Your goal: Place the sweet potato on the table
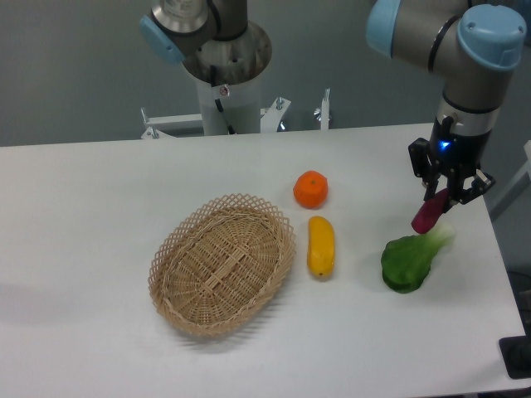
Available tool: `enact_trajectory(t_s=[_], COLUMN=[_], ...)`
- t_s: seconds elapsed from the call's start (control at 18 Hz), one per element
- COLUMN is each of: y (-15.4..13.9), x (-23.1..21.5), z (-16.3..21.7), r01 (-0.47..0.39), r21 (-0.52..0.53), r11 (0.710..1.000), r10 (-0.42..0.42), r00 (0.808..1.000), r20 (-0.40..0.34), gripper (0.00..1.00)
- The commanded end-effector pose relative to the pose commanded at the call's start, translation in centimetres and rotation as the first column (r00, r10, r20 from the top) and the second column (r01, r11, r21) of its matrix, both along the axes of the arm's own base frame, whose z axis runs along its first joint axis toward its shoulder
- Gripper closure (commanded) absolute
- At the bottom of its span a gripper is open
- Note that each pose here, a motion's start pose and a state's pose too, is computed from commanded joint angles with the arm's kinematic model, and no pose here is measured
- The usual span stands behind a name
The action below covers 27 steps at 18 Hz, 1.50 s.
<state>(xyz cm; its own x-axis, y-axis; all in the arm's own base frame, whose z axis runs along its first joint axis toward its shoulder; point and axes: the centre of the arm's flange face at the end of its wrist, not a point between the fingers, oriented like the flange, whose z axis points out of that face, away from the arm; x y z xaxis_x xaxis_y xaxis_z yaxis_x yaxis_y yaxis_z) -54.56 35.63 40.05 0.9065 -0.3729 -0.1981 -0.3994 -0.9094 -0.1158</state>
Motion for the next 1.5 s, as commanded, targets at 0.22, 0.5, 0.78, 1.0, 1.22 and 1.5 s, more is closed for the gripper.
enact_trajectory(t_s=[0.22, 0.5, 0.78, 1.0, 1.22, 1.5], y=[2.8, 6.0, 12.5, 16.2, 17.7, 17.9], x=[0.6, 1.0, 2.5, 3.7, 4.6, 5.8], z=[-0.8, -2.4, -7.0, -12.0, -15.9, -17.8], r01=[-0.048, -0.118, -0.254, -0.309, -0.214, -0.187], r21=[0.026, 0.075, 0.170, 0.173, 0.115, 0.078], r11=[0.999, 0.990, 0.952, 0.935, 0.970, 0.979], r10=[0.048, 0.121, 0.264, 0.322, 0.225, 0.193], r00=[0.999, 0.992, 0.964, 0.945, 0.970, 0.978], r20=[-0.014, -0.036, -0.041, -0.051, -0.089, -0.075], gripper=[0.85, 0.85, 0.85, 0.85, 0.85, 0.85])
